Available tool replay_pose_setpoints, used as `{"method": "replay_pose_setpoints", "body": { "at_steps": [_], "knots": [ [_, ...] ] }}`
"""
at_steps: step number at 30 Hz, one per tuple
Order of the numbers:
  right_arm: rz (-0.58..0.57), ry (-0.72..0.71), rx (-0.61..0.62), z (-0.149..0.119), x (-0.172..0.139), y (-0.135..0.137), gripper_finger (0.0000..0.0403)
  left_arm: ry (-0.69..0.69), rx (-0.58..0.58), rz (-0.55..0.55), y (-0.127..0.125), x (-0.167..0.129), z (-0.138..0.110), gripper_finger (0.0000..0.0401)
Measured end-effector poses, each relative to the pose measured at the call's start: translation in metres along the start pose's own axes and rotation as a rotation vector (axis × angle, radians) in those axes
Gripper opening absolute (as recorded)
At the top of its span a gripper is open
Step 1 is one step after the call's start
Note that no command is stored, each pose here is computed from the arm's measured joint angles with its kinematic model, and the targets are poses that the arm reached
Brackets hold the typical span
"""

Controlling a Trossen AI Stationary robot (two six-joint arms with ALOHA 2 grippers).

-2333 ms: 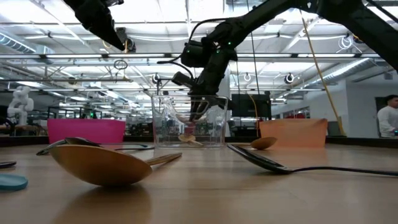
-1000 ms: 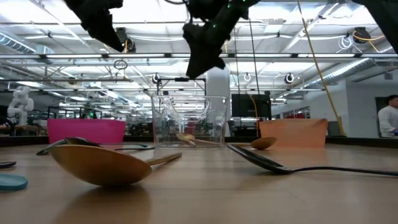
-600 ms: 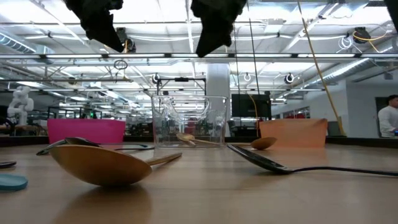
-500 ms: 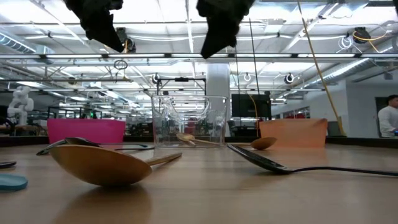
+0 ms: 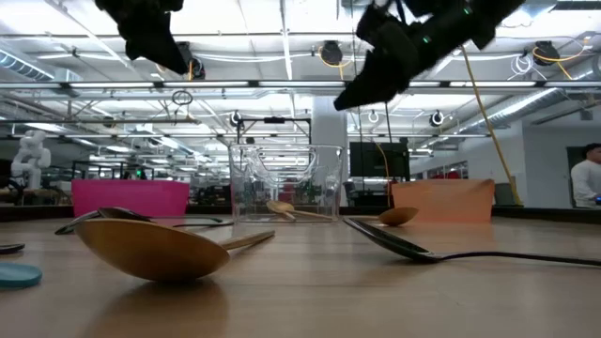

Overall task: Sort silverware by color (type)
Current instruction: Put the blue spoon into the red bin

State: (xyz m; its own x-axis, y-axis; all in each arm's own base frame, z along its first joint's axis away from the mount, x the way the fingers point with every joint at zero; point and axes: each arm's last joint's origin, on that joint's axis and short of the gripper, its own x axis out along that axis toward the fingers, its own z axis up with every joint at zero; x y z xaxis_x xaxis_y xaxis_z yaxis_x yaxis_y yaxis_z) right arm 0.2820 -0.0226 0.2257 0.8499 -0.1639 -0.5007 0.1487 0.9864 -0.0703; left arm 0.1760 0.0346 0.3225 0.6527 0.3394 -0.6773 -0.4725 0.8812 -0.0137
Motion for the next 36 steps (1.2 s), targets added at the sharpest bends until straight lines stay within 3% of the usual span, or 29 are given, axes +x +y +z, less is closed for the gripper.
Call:
{"method": "replay_pose_setpoints", "body": {
  "at_steps": [3,8,19,27,36],
  "knots": [
    [0.009,-0.024,-0.003,-0.016,0.001,0.005,0.0091,0.007,-0.028,-0.019,-0.006,0.002,0.000,0.0069],
    [-0.074,0.034,0.084,-0.032,0.004,0.007,0.0091,0.035,-0.020,-0.051,-0.020,0.011,-0.001,0.0069],
    [-0.023,0.088,0.060,-0.038,0.001,0.025,0.0091,0.059,0.084,-0.094,-0.044,0.033,0.000,0.0069],
    [-0.010,0.094,0.036,-0.039,0.000,0.030,0.0091,0.264,-0.069,-0.100,-0.068,0.037,-0.024,0.0069],
    [-0.005,0.091,0.020,-0.039,0.000,0.032,0.0091,0.427,-0.050,-0.053,-0.107,0.063,-0.050,0.0069]
  ]
}}
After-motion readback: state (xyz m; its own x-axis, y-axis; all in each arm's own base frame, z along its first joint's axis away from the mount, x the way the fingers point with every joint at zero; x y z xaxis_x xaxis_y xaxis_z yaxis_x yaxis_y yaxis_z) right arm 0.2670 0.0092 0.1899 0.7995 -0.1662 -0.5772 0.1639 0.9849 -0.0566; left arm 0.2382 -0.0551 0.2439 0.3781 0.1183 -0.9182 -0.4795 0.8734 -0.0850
